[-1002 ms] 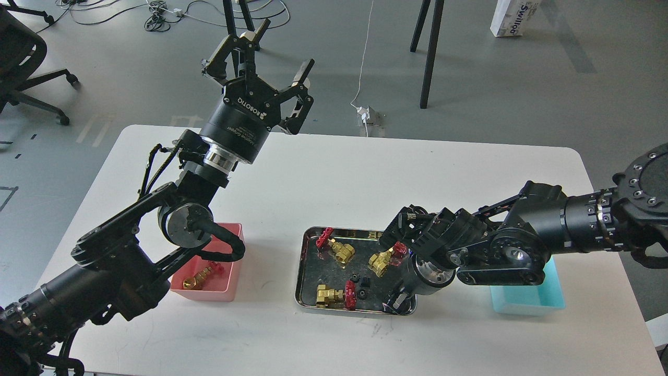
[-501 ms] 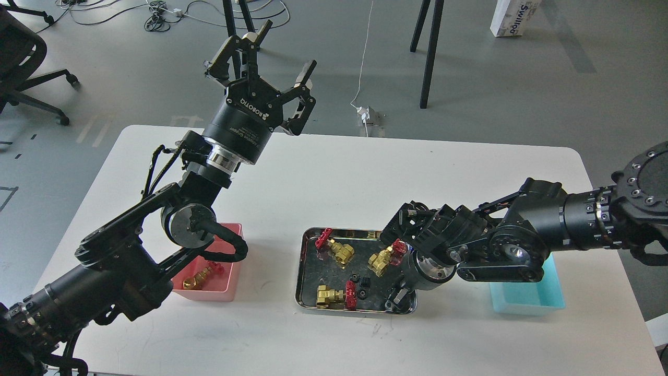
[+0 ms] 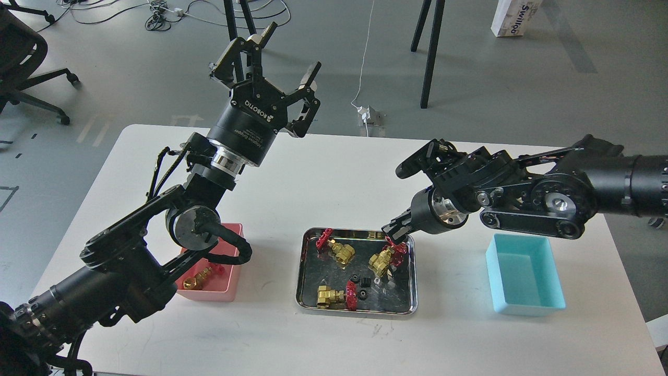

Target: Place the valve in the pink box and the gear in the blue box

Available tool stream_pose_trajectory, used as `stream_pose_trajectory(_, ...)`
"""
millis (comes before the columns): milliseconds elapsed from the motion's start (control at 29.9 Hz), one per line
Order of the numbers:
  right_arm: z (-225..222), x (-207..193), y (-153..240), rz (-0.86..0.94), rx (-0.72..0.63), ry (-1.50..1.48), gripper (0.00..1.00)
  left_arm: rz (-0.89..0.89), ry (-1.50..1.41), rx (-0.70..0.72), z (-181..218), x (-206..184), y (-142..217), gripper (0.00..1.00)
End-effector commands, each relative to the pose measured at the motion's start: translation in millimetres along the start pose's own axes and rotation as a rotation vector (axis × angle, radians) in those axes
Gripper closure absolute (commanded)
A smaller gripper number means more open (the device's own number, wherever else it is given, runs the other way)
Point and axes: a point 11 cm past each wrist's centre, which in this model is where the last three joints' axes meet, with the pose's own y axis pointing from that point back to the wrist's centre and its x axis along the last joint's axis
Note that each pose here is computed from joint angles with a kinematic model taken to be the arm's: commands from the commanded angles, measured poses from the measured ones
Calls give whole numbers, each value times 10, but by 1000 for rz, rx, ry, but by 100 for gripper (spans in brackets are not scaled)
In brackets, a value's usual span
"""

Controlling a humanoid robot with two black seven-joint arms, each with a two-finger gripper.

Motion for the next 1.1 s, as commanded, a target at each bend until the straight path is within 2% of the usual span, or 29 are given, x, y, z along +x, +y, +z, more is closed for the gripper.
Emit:
stream_pose_trajectory(0, 499, -289, 487, 42, -64, -133, 90, 0, -5, 13, -50, 2, 22, 20)
stream_pose_trajectory(134, 902, -721, 1003, 100, -134, -281, 90, -14, -1, 27, -180, -55, -2, 20)
stream_pose_trajectory(267, 1177, -1147, 1288, 183, -213, -405, 90, -20, 3, 37, -305, -102, 12, 20)
stream_pose_trajectory(434, 1225, -1642, 1161, 198, -247, -479, 89, -26, 9, 37, -350, -144, -4, 20)
stream_pose_trajectory(668, 1069, -1842, 911, 206, -216, -494, 86, -36, 13, 54, -432, -190, 1, 19)
stream_pose_trajectory(702, 1056, -1844, 889, 208, -214, -493, 82, -35, 14, 56, -440, -188, 8, 19)
stream_pose_trajectory(902, 985, -1832, 802, 220, -193, -489, 34, -38, 21, 57, -462, -204, 7, 19)
stream_pose_trajectory(1002, 985, -1778, 809, 234, -189, -487, 20, -41, 23, 56, -466, -222, -8, 19)
stream_pose_trajectory(1069, 991, -1717, 820, 253, -185, -498, 1, -37, 19, 54, -454, -209, -6, 19)
